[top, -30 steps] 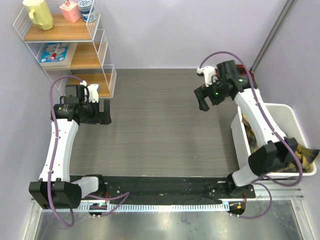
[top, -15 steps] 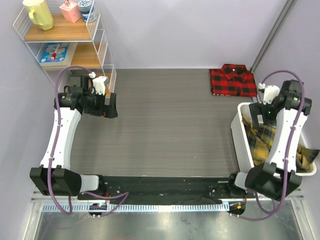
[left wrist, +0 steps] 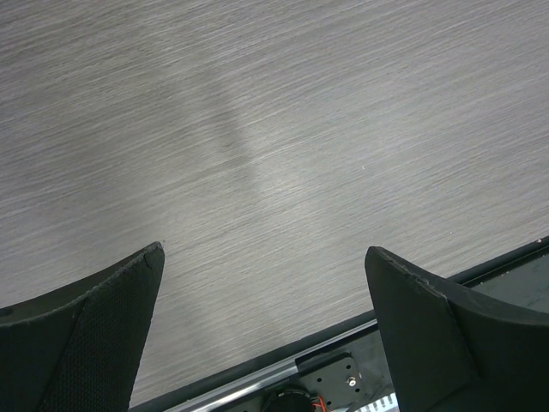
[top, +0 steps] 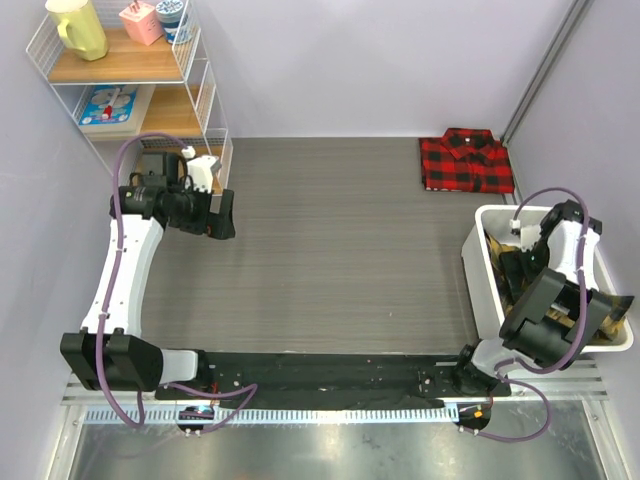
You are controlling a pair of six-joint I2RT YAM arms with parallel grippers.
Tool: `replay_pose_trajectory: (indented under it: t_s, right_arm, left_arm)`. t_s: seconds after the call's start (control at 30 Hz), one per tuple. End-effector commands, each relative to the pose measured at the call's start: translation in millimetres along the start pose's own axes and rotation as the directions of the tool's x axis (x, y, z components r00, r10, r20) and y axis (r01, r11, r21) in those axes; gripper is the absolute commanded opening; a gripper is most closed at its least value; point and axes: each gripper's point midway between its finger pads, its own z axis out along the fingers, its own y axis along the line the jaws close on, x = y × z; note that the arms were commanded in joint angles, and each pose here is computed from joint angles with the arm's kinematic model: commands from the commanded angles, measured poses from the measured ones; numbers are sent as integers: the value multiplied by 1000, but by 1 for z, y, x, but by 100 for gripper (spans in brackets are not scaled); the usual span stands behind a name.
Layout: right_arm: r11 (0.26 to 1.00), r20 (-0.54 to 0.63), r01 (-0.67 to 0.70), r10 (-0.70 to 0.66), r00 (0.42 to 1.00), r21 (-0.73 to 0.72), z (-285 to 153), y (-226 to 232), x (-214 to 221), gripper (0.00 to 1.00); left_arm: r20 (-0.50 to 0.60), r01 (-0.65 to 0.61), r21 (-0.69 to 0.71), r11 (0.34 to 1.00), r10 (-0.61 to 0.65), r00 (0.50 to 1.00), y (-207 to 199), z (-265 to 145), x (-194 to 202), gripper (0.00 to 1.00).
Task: Fold and stack the long sleeve shirts
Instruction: Grab the shirt from the pile, then move the shirt to the center of the board
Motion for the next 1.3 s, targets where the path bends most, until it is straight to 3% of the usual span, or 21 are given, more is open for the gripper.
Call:
replay_pose_trajectory:
  t_s: [0.0, 0.07, 0.1, 0.13, 0.23, 0.33, 0.47, 0.63, 0.7, 0.73, 0.8, 0.83, 0.87, 0.93, 1.03, 1.07, 1.1, 1.13, 1.17, 1.2, 1.27]
  right_arm:
    - [999, 65, -16, 14, 998, 35, -18, -9, -6, 59]
    - [998, 166, -52, 47, 985, 25, -50, -10, -22, 14]
    - [997, 222, -69, 60, 973, 35, -68, -12, -28, 1]
    - [996, 252, -82, 71, 965, 35, -83, -12, -29, 1]
    - [989, 509, -134, 80, 857, 69, -161, -19, -56, 1]
    - [980, 732, -177, 58, 678, 86, -253, -20, -73, 1]
    - [989, 880, -150, 61, 471, 11, -333, -3, -89, 1]
    - [972, 969, 79, 209, 133, -221, -434, 46, -116, 1]
    - [937, 957, 196, 281, 67, -289, -455, 66, -123, 1]
    - [895, 950, 327, 312, 28, -303, -463, 83, -140, 1]
    - [835, 921, 407, 386, 44, -370, -466, 108, -155, 1]
    - [799, 924, 475, 372, 91, -368, -463, 147, -165, 1]
    - [813, 947, 491, 305, 100, -314, -453, 161, -175, 1]
    - [758, 946, 567, 243, 215, -323, -426, 221, -191, 1]
    - [727, 948, 622, 129, 291, -291, -388, 273, -204, 1]
    - [714, 954, 656, 58, 293, -244, -377, 303, -199, 1]
    - [703, 951, 680, -16, 309, -209, -358, 315, -196, 9]
    - [676, 932, 710, -93, 350, -199, -329, 331, -189, 33]
    - [679, 916, 718, -173, 361, -155, -308, 341, -182, 86]
    - [688, 899, 716, -233, 371, -118, -289, 339, -183, 99]
    - [720, 830, 687, -324, 454, -95, -241, 327, -182, 100]
  left_arm:
    - [50, -44, 33, 998, 42, 998, -9, -9, -6, 100]
    - [66, -39, 46, 998, 36, 997, -12, -10, -9, 100]
    - [74, -37, 66, 997, 32, 997, -16, -11, -10, 100]
    - [81, -37, 77, 996, 30, 996, -18, -11, -12, 100]
    - [101, -30, 102, 994, 19, 995, -23, -15, -20, 100]
    - [132, -30, 107, 994, 16, 991, -25, -19, -28, 100]
    - [175, -23, 81, 996, 8, 984, -23, -25, -41, 100]
    - [215, 25, 17, 1000, -28, 976, -12, -31, -54, 100]
    - [222, 44, -3, 999, -43, 974, -9, -33, -56, 100]
    - [227, 58, -7, 998, -55, 972, -8, -34, -58, 100]
    - [225, 73, -2, 997, -71, 972, -7, -36, -58, 100]
    - [234, 73, -4, 997, -70, 970, -7, -39, -60, 100]
    - [240, 93, -3, 996, -89, 967, -7, -42, -61, 100]
    - [236, 103, 6, 995, -102, 966, -10, -47, -60, 100]
    - [252, 127, 1, 992, -124, 960, -5, -60, -56, 100]
    - [248, 129, 0, 992, -125, 961, -5, -61, -52, 100]
    - [248, 128, 0, 992, -123, 961, -5, -62, -49, 100]
    - [249, 121, 3, 993, -118, 961, -7, -65, -45, 100]
    - [237, 126, 0, 992, -122, 964, -7, -65, -39, 100]
    - [215, 96, -8, 995, -92, 972, -5, -60, -29, 100]
    - [193, 72, 9, 997, -73, 978, -10, -59, -14, 100]
